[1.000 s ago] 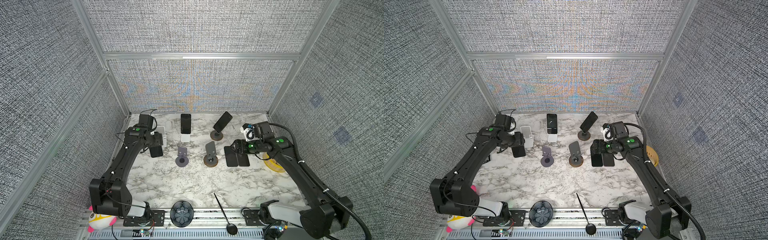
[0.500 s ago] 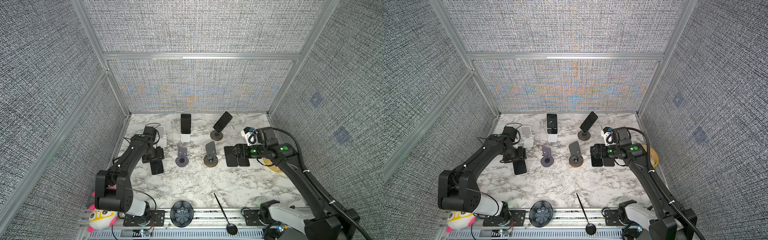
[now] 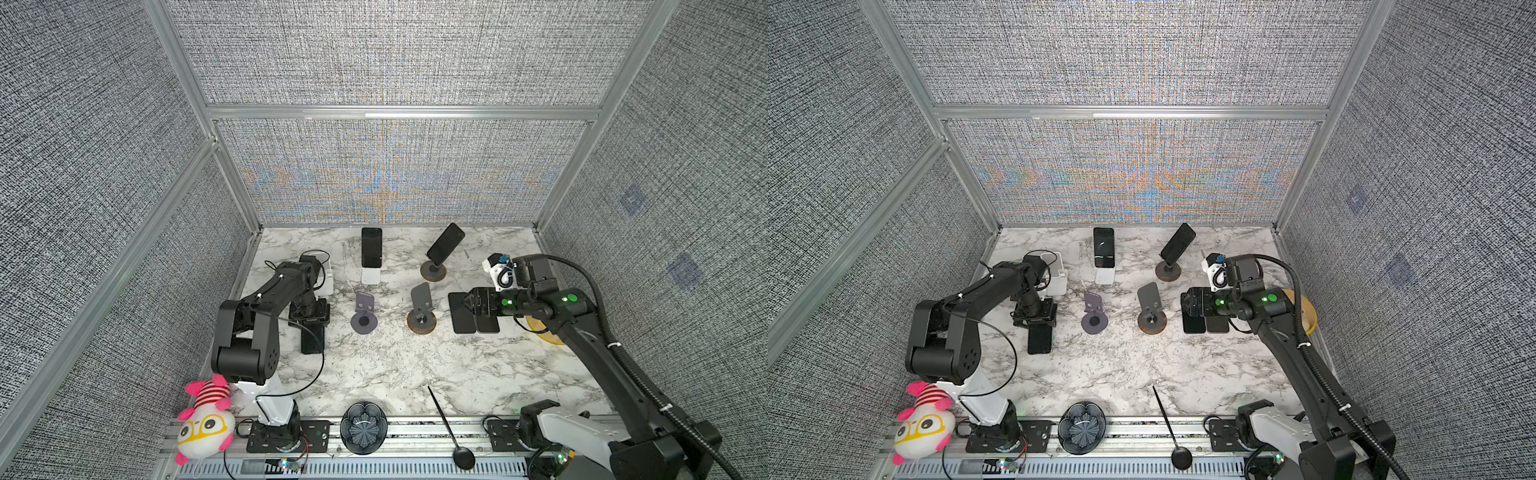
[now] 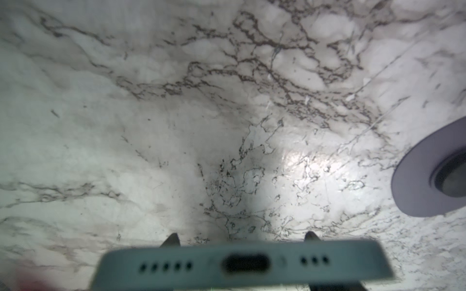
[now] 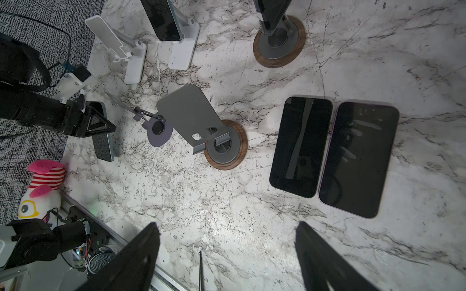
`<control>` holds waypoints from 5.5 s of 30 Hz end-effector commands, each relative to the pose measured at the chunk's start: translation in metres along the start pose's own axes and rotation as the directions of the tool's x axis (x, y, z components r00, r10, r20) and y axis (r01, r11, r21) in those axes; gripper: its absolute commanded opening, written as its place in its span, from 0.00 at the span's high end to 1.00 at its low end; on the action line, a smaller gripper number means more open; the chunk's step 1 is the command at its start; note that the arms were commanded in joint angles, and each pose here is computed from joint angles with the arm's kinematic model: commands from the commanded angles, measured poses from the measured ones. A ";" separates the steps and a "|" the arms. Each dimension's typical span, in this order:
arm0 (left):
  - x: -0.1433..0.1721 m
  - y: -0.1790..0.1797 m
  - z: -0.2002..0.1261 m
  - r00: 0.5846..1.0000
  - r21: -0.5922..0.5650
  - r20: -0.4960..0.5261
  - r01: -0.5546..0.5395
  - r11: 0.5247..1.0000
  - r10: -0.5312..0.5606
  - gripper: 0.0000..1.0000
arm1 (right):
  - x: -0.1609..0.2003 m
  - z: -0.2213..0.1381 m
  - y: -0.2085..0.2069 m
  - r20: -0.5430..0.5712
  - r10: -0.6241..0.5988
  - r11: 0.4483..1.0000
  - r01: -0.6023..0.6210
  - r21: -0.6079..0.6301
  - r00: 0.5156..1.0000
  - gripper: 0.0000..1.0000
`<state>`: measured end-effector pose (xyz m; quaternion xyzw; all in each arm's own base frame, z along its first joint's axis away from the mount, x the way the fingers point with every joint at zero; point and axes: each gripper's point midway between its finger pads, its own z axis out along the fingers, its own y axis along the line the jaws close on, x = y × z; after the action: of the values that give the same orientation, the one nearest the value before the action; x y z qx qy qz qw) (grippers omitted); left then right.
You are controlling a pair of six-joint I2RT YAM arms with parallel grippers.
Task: Remove the phone from the phone stand
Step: Place the phone at the middle-left of the table, then remove the phone from the phone stand.
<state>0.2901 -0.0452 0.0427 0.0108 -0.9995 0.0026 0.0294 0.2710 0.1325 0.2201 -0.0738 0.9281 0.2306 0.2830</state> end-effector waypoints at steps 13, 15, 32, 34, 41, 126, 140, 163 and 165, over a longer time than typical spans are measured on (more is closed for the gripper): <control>-0.028 0.027 0.018 1.000 -0.038 -0.005 -0.008 0.999 0.008 0.92 | 0.004 -0.016 -0.004 0.035 -0.036 0.999 0.034 0.040 0.999 0.15; -0.029 0.026 0.025 1.000 -0.036 -0.019 -0.006 0.999 0.006 0.92 | 0.004 -0.018 -0.004 0.038 -0.038 0.998 0.036 0.043 0.999 0.15; -0.037 0.025 0.040 1.000 -0.028 -0.002 0.031 0.999 -0.032 0.48 | 0.007 -0.032 -0.006 0.056 -0.042 0.996 0.038 0.076 0.998 0.15; -0.040 0.023 0.037 0.999 -0.018 0.014 0.031 0.999 -0.030 0.39 | 0.006 -0.032 -0.006 0.058 -0.042 0.997 0.038 0.074 0.997 0.15; -0.042 0.022 0.037 0.999 -0.011 0.024 0.040 0.999 -0.040 0.37 | 0.007 -0.035 -0.007 0.060 -0.044 0.996 0.039 0.084 0.997 0.15; -0.222 -0.200 -0.117 0.669 0.029 0.742 -0.110 0.993 0.052 0.08 | 0.013 -0.052 -0.040 0.178 -0.029 0.973 -0.013 0.232 0.984 0.02; -0.237 -0.192 -0.100 0.692 0.014 0.721 -0.073 0.997 0.040 0.13 | 0.013 -0.048 -0.043 0.162 -0.046 0.969 0.005 0.247 0.986 0.01; -0.236 -0.189 -0.099 0.703 -0.001 0.709 -0.070 0.998 0.050 0.31 | 0.014 -0.050 -0.043 0.168 -0.048 0.968 0.004 0.250 0.985 0.02; -0.234 -0.188 -0.104 0.701 -0.003 0.711 -0.070 0.998 0.051 0.31 | 0.014 -0.050 -0.043 0.168 -0.048 0.968 0.004 0.250 0.985 0.02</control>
<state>0.5375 -0.2329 0.1244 -0.0215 -0.9336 0.0202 -0.3570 0.2460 0.0719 0.2311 -0.0286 0.9216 0.1176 0.3688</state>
